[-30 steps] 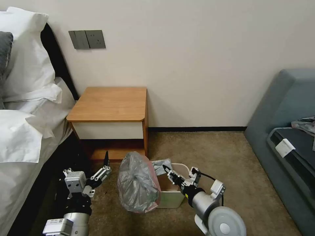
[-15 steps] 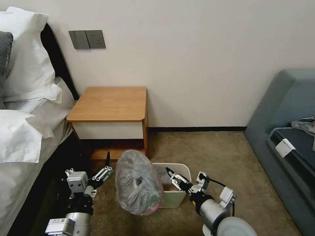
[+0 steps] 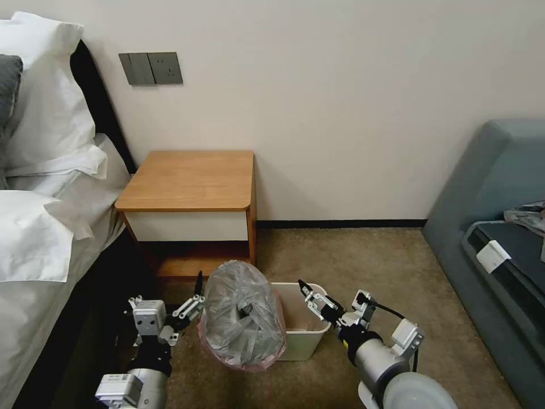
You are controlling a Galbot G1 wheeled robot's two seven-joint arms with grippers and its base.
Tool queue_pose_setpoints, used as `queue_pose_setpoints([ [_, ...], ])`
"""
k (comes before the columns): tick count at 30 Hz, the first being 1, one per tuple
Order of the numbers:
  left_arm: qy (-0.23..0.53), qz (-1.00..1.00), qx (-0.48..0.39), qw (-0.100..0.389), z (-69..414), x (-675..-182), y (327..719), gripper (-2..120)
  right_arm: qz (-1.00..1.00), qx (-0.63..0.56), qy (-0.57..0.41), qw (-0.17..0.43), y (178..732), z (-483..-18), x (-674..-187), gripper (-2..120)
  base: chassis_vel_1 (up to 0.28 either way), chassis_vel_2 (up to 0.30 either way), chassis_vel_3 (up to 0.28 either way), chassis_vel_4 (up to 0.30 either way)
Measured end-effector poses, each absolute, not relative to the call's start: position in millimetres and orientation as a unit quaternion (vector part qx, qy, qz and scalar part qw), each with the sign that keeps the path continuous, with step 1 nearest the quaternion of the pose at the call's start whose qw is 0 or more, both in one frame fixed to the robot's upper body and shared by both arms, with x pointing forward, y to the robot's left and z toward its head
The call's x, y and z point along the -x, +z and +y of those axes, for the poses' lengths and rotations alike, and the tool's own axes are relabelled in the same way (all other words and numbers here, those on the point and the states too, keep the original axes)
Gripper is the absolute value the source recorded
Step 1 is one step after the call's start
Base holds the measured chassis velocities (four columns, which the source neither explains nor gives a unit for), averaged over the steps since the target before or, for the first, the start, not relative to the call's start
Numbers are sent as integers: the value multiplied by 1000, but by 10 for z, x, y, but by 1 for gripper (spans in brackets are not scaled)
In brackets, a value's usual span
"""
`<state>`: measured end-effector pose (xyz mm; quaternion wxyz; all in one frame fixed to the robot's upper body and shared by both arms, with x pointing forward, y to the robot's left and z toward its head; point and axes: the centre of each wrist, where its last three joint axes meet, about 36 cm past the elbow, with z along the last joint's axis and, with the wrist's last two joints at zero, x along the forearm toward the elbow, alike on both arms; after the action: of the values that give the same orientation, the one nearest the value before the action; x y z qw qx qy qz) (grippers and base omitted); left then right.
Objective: Pick up the garbage bag from the table and place it over the trash can.
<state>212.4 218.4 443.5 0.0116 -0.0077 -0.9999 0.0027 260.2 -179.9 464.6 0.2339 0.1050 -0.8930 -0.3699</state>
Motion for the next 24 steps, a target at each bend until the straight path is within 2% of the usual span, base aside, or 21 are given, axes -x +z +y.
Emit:
queue_pose_setpoints([
  [9,17,-998,2,61,2118,-2120,4275,98,-897,-99,-366,229,4606,-1805,-2608,100,0,0,0,0],
  [14,37,-996,15,85,2022,-2133,4205,93,-901,-91,-361,222,4553,-1797,-2605,100,0,0,0,0],
  [19,47,-993,18,107,1944,-2139,4150,81,-903,-89,-359,221,4523,-1782,-2611,100,0,0,0,0],
  [24,56,-990,-10,132,1894,-2199,4064,79,-906,-80,-351,222,4449,-1763,-2587,100,0,0,0,0],
])
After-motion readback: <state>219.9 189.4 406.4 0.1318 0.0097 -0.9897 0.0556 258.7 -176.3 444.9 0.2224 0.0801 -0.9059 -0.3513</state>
